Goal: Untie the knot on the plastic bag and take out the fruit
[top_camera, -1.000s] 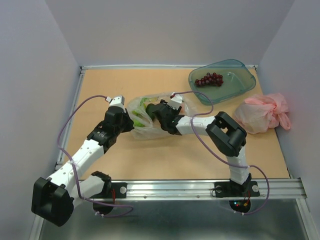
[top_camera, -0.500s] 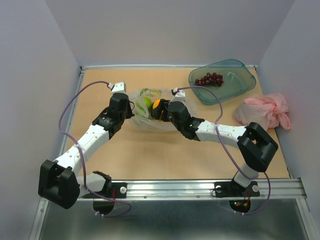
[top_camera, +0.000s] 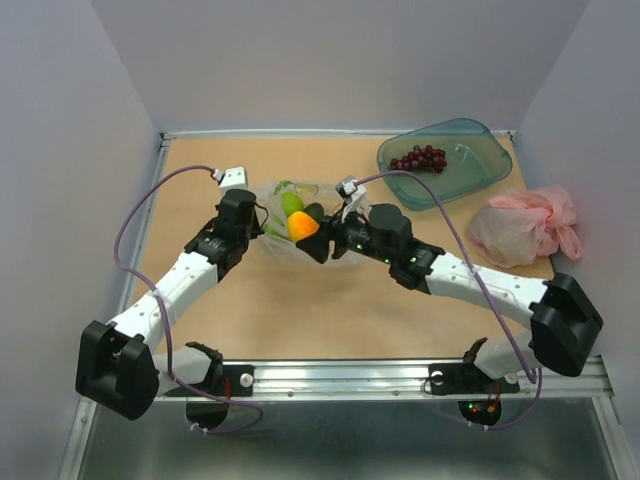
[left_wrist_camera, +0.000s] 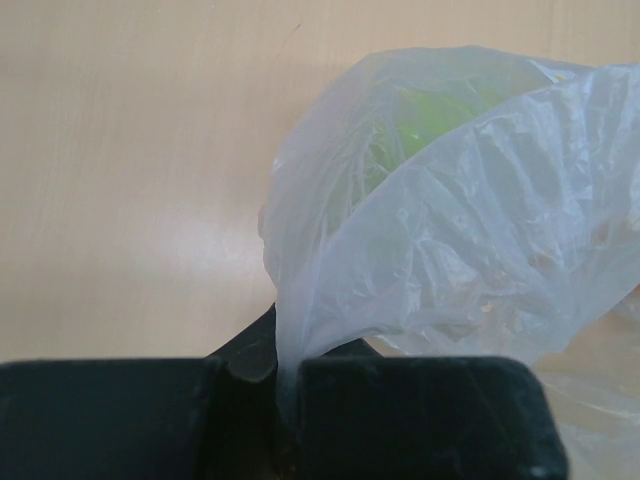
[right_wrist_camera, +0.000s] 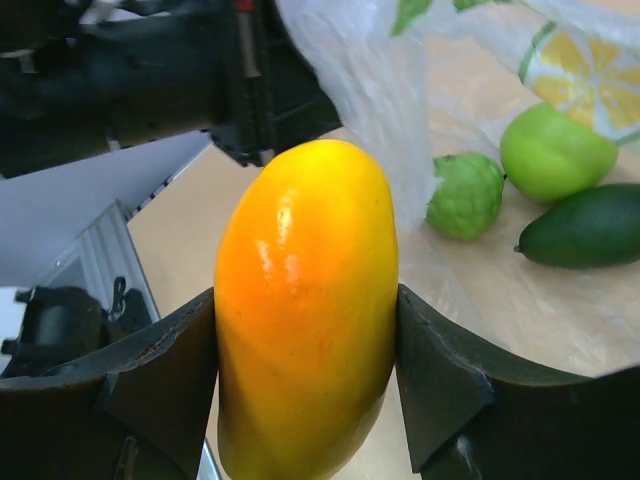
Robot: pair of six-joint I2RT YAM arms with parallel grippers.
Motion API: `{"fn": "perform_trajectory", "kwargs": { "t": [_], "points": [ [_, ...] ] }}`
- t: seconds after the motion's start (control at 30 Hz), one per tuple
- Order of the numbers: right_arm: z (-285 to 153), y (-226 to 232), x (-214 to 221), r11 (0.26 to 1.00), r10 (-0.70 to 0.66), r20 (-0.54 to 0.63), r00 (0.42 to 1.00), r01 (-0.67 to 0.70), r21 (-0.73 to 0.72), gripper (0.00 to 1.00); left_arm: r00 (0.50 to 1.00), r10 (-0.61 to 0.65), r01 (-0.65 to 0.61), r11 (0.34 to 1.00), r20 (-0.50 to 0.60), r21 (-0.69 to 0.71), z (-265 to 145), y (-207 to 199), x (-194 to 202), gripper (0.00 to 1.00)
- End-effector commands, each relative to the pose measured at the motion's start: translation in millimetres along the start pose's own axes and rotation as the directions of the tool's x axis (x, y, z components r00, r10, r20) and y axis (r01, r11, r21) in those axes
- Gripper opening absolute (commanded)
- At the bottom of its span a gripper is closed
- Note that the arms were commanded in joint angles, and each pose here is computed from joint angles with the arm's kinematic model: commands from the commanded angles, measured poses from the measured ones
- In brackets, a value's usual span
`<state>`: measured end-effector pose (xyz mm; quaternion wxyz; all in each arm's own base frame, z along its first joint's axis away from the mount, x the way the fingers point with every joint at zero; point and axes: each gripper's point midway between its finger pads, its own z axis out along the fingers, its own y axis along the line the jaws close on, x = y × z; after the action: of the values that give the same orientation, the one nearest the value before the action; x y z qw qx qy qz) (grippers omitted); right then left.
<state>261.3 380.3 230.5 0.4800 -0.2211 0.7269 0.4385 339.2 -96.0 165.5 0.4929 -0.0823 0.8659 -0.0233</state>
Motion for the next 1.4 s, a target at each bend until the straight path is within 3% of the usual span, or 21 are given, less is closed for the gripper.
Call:
{"fn": "perform_trajectory", "kwargs": {
  "t": [0.0, 0.13, 0.23, 0.33, 0.37, 0.47, 0.5, 0.57, 0.73, 1.0, 1.07, 1.23, 1.37],
  "points": [
    [-17, 38, -62, 0.986, -0.128, 0.091, 0.988, 0.136, -0.096, 0.02, 0.998, -0.001, 0.003, 1.0, 0.058, -0.025, -7, 8, -14, 0.0],
    [-29, 14, -97, 0.98, -0.189, 0.128, 0.973, 0.18, 0.08, 0.04, 0.998, -0.002, 0.004, 1.0, 0.056, -0.026, -8, 9, -13, 0.0],
    [-41, -22, -135, 0.932, -0.257, 0.192, 0.947, 0.19, 0.31, 0.04, 0.998, 0.0, 0.001, 1.0, 0.055, -0.025, -9, 10, -12, 0.0],
    [-60, -68, -165, 0.819, -0.323, 0.222, 0.92, 0.154, 0.552, 0.04, 0.999, 0.001, 0.0, 1.0, 0.052, -0.017, -9, 9, -12, 0.0],
    [-73, -94, -178, 0.752, -0.339, 0.231, 0.912, 0.116, 0.649, 0.04, 0.999, 0.0, 0.001, 1.0, 0.051, -0.015, -10, 8, -11, 0.0],
    [-93, -133, -193, 0.661, -0.333, 0.262, 0.906, 0.026, 0.75, 0.04, 0.999, 0.001, 0.0, 1.0, 0.045, -0.004, -10, 6, -11, 0.0],
    [-109, -161, -200, 0.598, -0.33, 0.277, 0.902, -0.027, 0.801, 0.04, 0.999, 0.003, -0.003, 1.0, 0.042, 0.0, -10, 5, -10, 0.0],
    [-133, -201, -208, 0.522, -0.305, 0.338, 0.89, -0.141, 0.841, 0.05, 0.999, 0.001, -0.002, 1.0, 0.043, 0.007, -10, 4, -11, 0.0],
    [-156, -289, -191, 0.412, -0.204, 0.448, 0.871, -0.339, 0.846, 0.08, 0.999, 0.001, -0.002, 1.0, 0.045, 0.012, -11, 4, -11, 0.0],
    [-152, -394, -149, 0.263, -0.118, 0.442, 0.889, -0.401, 0.877, 0.21, 0.999, 0.003, -0.004, 1.0, 0.039, 0.027, -11, 1, -10, 0.0],
    [-142, -413, -140, 0.258, -0.091, 0.443, 0.892, -0.408, 0.876, 0.29, 0.999, 0.001, -0.002, 1.0, 0.039, 0.028, -11, 1, -10, 0.0],
    [-127, -425, -132, 0.279, -0.056, 0.443, 0.895, -0.412, 0.868, 0.87, 0.999, 0.002, -0.004, 0.999, 0.037, 0.036, -12, 0, -10, 0.0],
    [-127, -421, -134, 0.291, -0.048, 0.455, 0.889, -0.423, 0.858, 1.0, 0.999, 0.0, -0.002, 0.999, 0.037, 0.043, -12, -2, -11, 0.0]
  ]
}}
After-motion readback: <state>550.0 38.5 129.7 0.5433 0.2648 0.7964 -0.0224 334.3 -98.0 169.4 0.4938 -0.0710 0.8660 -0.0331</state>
